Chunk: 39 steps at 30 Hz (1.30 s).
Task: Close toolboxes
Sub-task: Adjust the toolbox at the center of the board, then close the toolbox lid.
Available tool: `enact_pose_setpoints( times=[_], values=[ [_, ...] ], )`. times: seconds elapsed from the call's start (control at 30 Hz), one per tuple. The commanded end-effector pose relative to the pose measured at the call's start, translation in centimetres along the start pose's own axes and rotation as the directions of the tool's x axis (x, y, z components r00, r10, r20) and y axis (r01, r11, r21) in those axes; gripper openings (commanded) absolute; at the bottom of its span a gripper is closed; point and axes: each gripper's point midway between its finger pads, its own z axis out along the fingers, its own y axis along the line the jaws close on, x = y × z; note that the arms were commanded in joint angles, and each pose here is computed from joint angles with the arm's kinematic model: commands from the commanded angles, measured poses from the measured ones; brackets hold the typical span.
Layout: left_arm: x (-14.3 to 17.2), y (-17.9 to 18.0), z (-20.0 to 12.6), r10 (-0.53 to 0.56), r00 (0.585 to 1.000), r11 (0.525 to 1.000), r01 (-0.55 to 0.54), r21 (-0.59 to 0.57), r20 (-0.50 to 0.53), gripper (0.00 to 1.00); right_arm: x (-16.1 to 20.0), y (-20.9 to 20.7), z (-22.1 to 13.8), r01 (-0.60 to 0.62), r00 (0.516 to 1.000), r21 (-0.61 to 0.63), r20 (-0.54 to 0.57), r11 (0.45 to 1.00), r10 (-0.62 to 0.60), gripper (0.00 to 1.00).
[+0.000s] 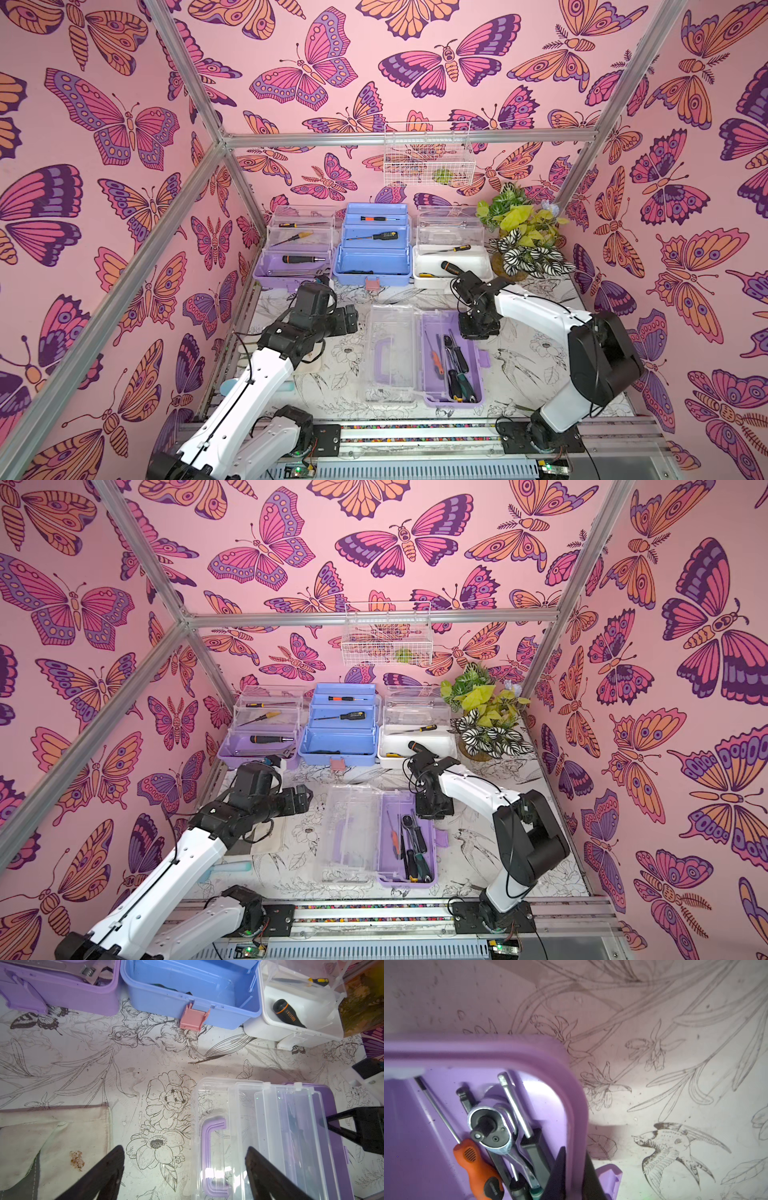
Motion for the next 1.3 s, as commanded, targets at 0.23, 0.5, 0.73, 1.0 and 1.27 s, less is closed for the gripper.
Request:
enact_pose_setpoints(
  times=[0.23,0.5,0.73,1.0,1.27],
  values=[
    [3.8,-0.1,3.2,-0.109,0.989,0.990,0.117,0.074,-0.099,0.88,-2.4,1.2,-1.2,0.029,0.999,-0.078,0.020,0.997,-0.028,0.18],
    [5.6,-0.9,4.5,-0.158,0.974,0.976,0.179,0.127,-0.162,0.83,-1.7,1.3,-4.3,-0.032,0.998,-0.265,0.044,0.964,0.045,0.40],
    [7.8,-1.1,6.1,-0.156,0.963,0.975,0.185,0.120,-0.219,0.69,-0.9,0.6,-5.5,-0.050,0.995,-0.326,0.062,0.944,0.074,0.41],
    [9.2,-1.3,8.4,-0.154,0.951,0.973,0.193,0.124,-0.267,0.46,-0.6,0.0,-4.9,-0.064,0.995,-0.325,0.053,0.944,0.086,0.37],
    [10.0,-0.8,10.4,-0.139,0.937,0.981,0.174,0.084,-0.320,0.20,0.1,-1.3,-4.5,-0.119,0.988,-0.373,0.045,0.920,0.146,0.36]
  ],
)
